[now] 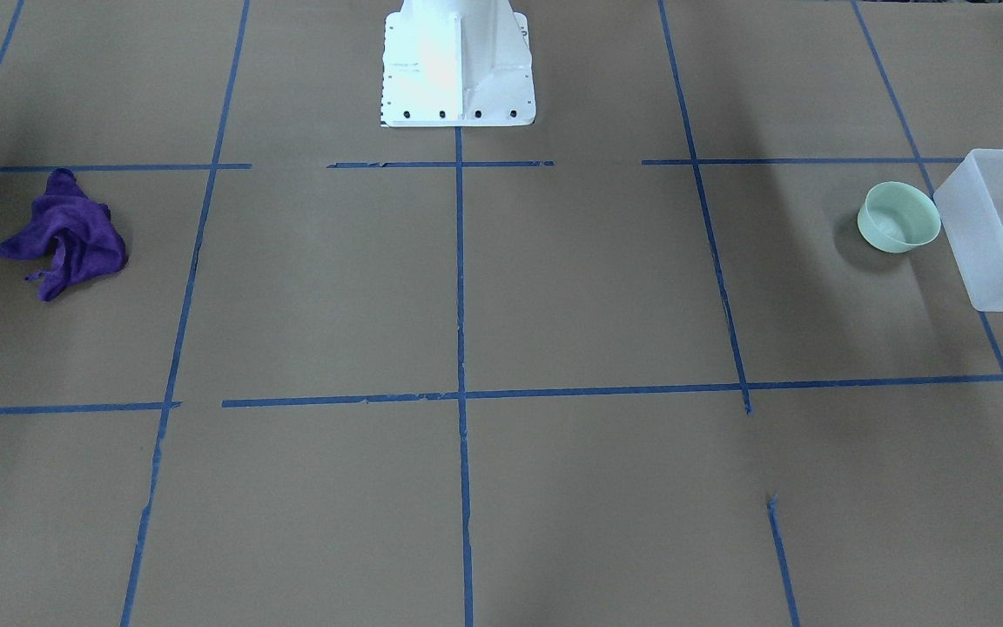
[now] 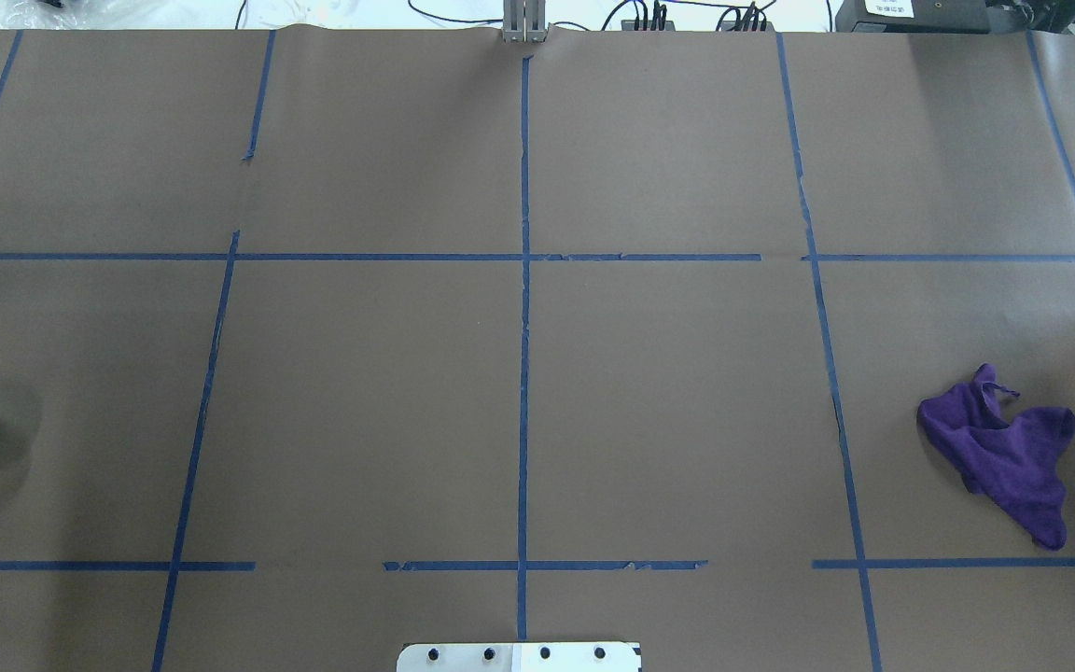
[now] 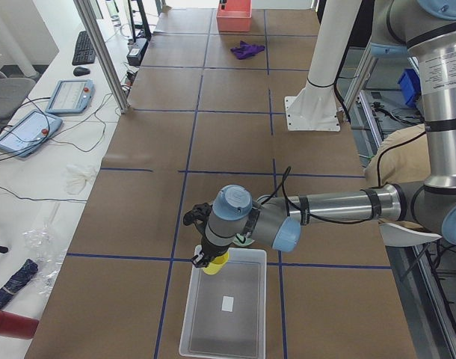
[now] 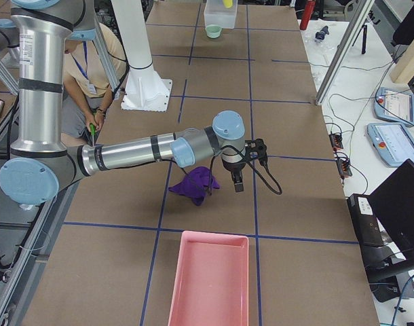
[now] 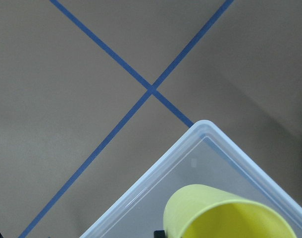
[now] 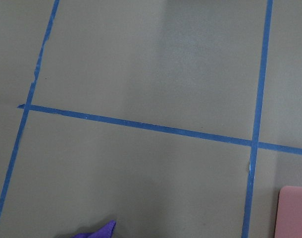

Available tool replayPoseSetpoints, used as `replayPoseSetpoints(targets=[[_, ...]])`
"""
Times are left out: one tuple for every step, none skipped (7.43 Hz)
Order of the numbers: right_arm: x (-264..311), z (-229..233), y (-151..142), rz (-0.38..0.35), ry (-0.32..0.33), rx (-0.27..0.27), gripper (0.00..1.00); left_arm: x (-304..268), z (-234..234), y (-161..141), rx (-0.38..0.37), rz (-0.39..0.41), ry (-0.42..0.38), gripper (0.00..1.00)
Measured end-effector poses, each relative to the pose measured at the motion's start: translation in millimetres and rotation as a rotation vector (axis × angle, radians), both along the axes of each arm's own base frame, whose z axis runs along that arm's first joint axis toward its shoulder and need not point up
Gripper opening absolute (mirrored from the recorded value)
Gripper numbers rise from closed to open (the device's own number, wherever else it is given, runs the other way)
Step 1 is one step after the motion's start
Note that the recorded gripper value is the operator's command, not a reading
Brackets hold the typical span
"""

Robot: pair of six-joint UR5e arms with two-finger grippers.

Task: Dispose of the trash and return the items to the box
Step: 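Lower the yellow cup into the clear box and open the left gripper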

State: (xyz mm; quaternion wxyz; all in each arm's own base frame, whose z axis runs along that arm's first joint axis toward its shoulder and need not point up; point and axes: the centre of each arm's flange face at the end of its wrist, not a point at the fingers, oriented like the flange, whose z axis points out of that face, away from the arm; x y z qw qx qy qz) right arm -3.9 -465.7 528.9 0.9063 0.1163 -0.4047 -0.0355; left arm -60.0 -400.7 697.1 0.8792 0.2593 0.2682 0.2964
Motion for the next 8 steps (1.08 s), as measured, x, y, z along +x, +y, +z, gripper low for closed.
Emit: replayPoseSetpoints(targets=[[0,1,0,0.0,0.0,-0.001,1.0,9,17,12,0.005,0.008,0.041,0.0],[0,1,-1,0.0,0.0,-0.002,1.0,25,25,20,-0.006,0.046,0.076,0.0],[0,1,-1,0.0,0.0,-0.001,1.0,48,30,25,-0.032,0.094,0.098,0.0],[0,1,-1,0.0,0.0,0.0,1.0,65,37,34,-0.061,0.132,0.106,0.11],[0,0,-1,0.0,0.0,0.002,1.0,70,49,48,-0.079,0.153,0.105,0.41],[0,0,-1,0.0,-0.001,0.007,1.0,70,62,63,-0.081,0.163,0.104,0.69],[0,1,-1,0.0,-0.002,0.012,1.0,69,72,73,-0.07,0.167,0.105,0.74],[0,2,-2,0.0,-0.002,0.016,1.0,68,76,78,-0.054,0.168,0.107,0.77]])
